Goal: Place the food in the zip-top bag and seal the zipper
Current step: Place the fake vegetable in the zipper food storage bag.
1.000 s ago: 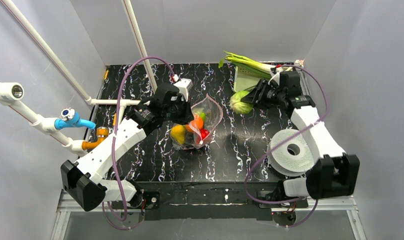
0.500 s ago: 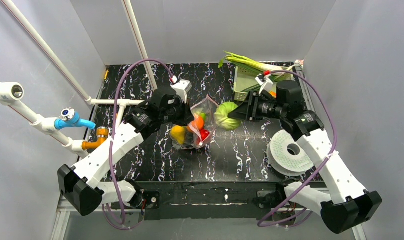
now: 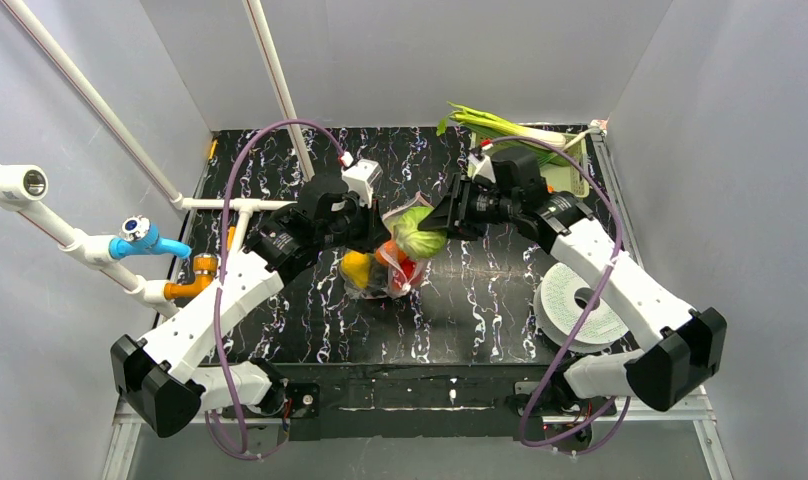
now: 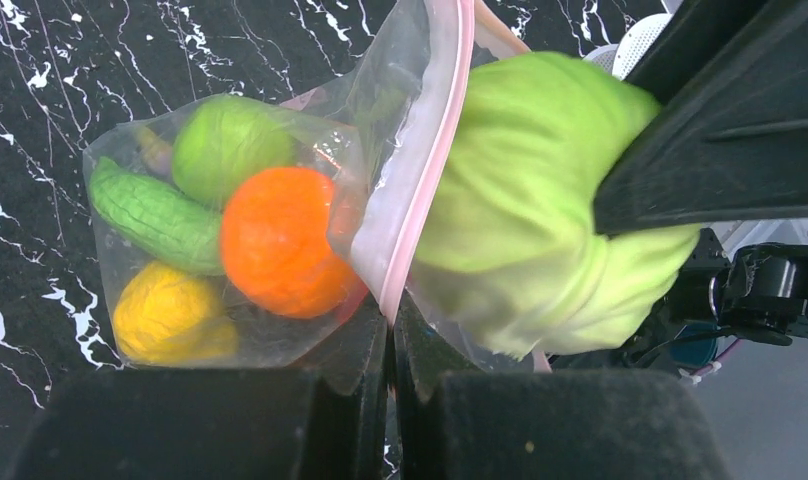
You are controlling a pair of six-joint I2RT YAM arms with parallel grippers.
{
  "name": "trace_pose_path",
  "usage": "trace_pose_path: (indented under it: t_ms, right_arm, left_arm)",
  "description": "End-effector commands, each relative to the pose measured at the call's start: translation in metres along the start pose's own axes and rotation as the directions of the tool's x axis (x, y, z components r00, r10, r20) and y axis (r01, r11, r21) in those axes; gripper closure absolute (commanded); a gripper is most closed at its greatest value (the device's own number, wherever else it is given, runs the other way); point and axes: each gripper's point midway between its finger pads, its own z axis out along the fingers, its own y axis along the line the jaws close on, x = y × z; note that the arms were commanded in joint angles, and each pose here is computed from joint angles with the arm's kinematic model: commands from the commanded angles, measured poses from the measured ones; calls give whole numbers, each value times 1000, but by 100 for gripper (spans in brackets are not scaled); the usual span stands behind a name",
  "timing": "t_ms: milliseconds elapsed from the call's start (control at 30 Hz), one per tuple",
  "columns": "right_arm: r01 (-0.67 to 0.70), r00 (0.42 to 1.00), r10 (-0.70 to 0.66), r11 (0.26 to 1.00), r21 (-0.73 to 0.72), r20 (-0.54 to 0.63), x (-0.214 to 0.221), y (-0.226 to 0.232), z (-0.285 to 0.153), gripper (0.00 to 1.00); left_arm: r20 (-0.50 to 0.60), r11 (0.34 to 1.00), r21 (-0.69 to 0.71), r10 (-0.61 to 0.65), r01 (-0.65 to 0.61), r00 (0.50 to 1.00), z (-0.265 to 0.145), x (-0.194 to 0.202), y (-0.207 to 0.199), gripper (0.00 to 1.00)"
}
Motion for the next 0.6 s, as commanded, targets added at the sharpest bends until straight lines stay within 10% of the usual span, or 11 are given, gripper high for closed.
trace_pose_path:
  t_ms: [0, 400, 567]
  right_arm:
    - [-20, 999, 17, 998, 59, 48, -9, 21, 0, 92]
    - [46, 969, -146, 899, 435, 198, -14, -18, -4, 80]
    - [107, 964, -199, 898, 428, 178, -13, -13, 8, 60]
  left_arm:
    - [59, 998, 53, 12, -15, 998, -13, -12, -12, 100]
    - [79, 996, 90, 7, -14, 997, -18, -14, -20, 100]
    - [83, 995, 99, 8, -16, 997, -17, -14, -21, 100]
